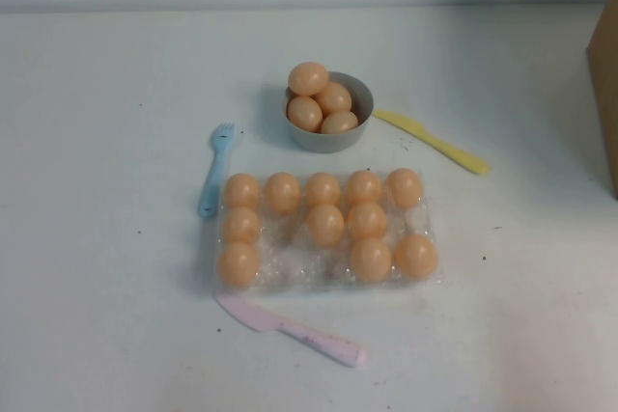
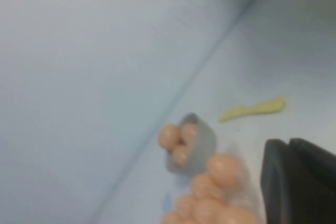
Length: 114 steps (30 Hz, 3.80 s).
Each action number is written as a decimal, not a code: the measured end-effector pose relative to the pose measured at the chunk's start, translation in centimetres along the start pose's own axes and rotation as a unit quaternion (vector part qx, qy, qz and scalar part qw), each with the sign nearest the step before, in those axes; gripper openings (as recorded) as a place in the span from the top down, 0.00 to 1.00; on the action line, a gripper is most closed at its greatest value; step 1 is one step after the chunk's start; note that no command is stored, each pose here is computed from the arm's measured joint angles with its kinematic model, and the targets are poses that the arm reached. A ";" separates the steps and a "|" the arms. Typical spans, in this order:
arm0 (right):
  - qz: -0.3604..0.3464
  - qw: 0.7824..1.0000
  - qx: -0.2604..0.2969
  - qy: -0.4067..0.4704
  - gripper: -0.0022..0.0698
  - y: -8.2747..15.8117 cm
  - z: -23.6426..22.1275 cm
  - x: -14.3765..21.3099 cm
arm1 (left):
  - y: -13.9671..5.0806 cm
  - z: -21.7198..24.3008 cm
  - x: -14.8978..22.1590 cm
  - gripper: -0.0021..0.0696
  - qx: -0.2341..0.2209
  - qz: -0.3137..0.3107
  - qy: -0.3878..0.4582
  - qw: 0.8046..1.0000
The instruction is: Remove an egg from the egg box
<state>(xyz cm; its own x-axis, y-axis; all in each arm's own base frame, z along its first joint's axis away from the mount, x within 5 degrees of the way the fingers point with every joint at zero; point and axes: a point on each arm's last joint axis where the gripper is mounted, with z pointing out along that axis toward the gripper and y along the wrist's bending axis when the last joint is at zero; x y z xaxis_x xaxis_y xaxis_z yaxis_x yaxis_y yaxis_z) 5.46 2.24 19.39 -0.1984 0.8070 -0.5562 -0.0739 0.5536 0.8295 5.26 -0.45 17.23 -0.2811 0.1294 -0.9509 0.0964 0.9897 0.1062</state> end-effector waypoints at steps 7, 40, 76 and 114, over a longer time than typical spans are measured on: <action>0.095 0.991 -0.011 -0.093 0.99 0.0 -0.2 -1.7 | 0.0 0.0 0.0 0.98 0.000 0.000 0.000 1.000; -0.215 0.975 0.028 0.049 0.99 7.3 2.2 -5.6 | 0.0 0.0 0.0 0.98 0.000 0.000 0.000 1.000; -0.453 0.681 0.095 0.568 0.40 15.4 32.6 -1.9 | 0.0 0.0 0.0 0.98 0.000 0.000 0.000 1.000; -0.645 0.430 -0.188 0.603 0.38 15.6 34.6 12.8 | 0.0 0.0 0.0 0.98 0.000 0.000 0.000 1.000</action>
<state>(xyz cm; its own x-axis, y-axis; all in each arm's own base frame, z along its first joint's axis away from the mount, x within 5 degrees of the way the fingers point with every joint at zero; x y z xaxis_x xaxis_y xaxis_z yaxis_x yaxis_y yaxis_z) 35.59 28.37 23.49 -0.1021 -0.9409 -0.3230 -0.9906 0.1260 -0.0539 5.26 -0.45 17.23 -0.2811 0.1294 -0.9509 0.0964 0.9897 0.1062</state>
